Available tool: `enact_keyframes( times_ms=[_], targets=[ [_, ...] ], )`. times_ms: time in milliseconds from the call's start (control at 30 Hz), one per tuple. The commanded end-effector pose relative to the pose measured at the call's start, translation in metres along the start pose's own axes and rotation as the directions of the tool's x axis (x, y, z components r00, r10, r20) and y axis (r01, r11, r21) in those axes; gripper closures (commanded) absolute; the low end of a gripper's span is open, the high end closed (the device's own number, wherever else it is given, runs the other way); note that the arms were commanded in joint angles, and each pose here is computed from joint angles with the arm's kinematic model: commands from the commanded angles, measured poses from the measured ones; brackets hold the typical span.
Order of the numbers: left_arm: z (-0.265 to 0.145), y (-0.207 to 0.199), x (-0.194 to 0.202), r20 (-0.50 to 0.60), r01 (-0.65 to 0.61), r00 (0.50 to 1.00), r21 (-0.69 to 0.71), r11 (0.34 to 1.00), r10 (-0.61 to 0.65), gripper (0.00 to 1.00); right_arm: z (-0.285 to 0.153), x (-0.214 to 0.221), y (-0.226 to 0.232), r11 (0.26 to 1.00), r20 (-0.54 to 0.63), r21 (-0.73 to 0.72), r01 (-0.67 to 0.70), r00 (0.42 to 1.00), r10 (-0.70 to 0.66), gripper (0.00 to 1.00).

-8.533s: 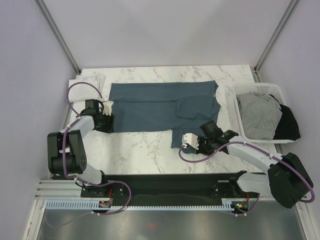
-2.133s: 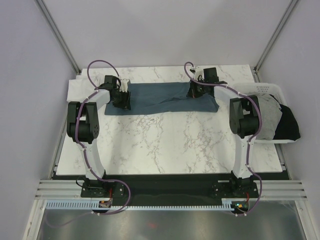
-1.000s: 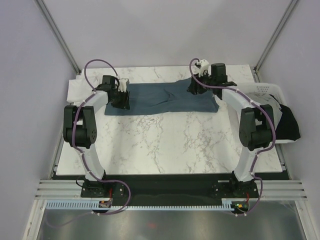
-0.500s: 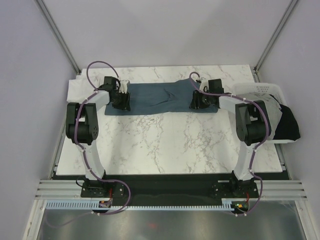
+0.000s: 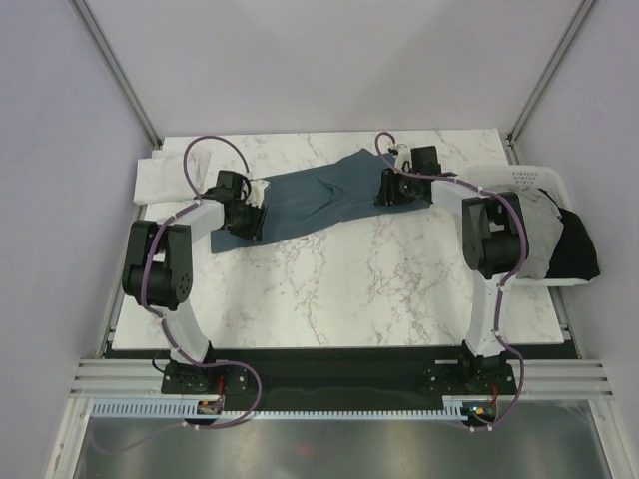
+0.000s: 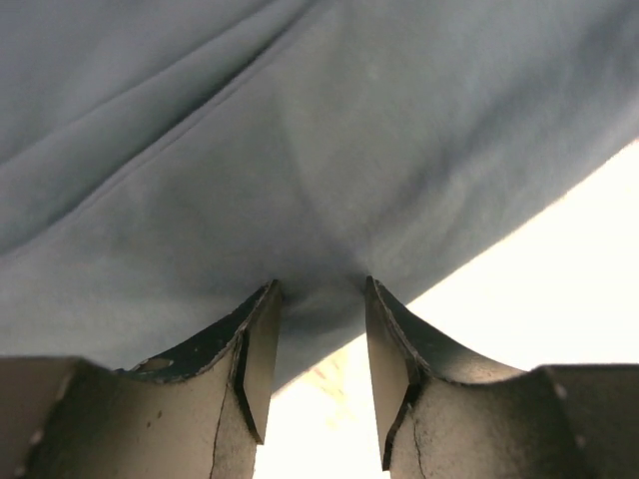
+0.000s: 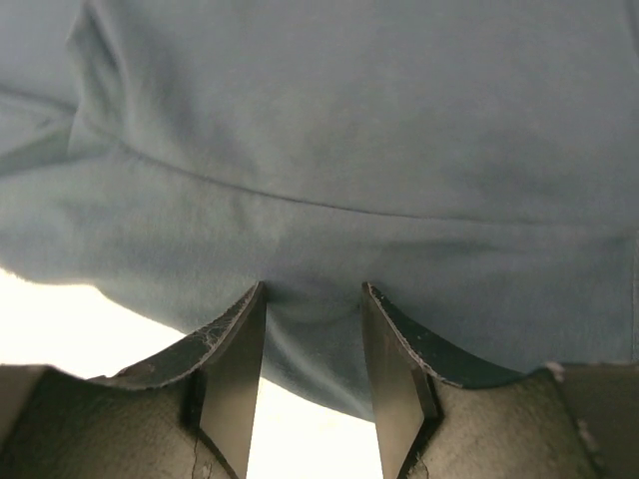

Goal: Fold and stack the t-shirts
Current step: Fold the tshirt

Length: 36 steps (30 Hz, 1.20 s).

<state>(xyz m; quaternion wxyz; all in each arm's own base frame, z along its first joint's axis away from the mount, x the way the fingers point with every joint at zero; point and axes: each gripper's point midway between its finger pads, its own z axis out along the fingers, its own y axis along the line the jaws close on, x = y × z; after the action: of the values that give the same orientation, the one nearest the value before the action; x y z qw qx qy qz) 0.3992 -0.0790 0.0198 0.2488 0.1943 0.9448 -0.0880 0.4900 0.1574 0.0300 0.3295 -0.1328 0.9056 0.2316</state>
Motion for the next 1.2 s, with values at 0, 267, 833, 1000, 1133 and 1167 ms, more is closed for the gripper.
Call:
enact_keyframes(
  times_ms=[0,267,833,1000,1133,1167],
  targets=[
    [-0.013,-0.018,0.068,-0.196,-0.036,0.980,0.019,0.999,0.039,0.53,0.012,0.000,-0.011,0.999,-0.045,0.037,-0.018,0.999,0.020,0.49],
    [-0.031,-0.048,0.083,-0.182,-0.121,0.974,0.067,0.990,0.132,0.55,0.032,-0.044,-0.017,0.997,0.005,0.046,-0.060,0.998,0.060,0.49],
    [-0.080,-0.007,-0.022,0.071,-0.311,0.941,-0.202,0.929,0.331,0.55,-0.066,-0.092,0.033,0.998,0.241,0.009,-0.056,0.969,0.052,0.48],
    [-0.047,-0.003,-0.011,0.021,-0.306,0.949,-0.180,0.935,0.315,0.56,-0.051,-0.066,0.025,0.999,0.207,0.013,-0.053,0.977,0.049,0.48],
    [-0.032,0.008,-0.004,-0.022,-0.315,0.948,-0.214,0.925,0.317,0.57,-0.040,-0.053,0.021,0.998,0.205,0.005,-0.057,0.977,0.055,0.48],
    [-0.030,0.010,-0.004,-0.025,-0.319,0.947,-0.221,0.922,0.321,0.56,-0.039,-0.057,0.021,0.999,0.226,0.000,-0.050,0.973,0.049,0.48]
  ],
)
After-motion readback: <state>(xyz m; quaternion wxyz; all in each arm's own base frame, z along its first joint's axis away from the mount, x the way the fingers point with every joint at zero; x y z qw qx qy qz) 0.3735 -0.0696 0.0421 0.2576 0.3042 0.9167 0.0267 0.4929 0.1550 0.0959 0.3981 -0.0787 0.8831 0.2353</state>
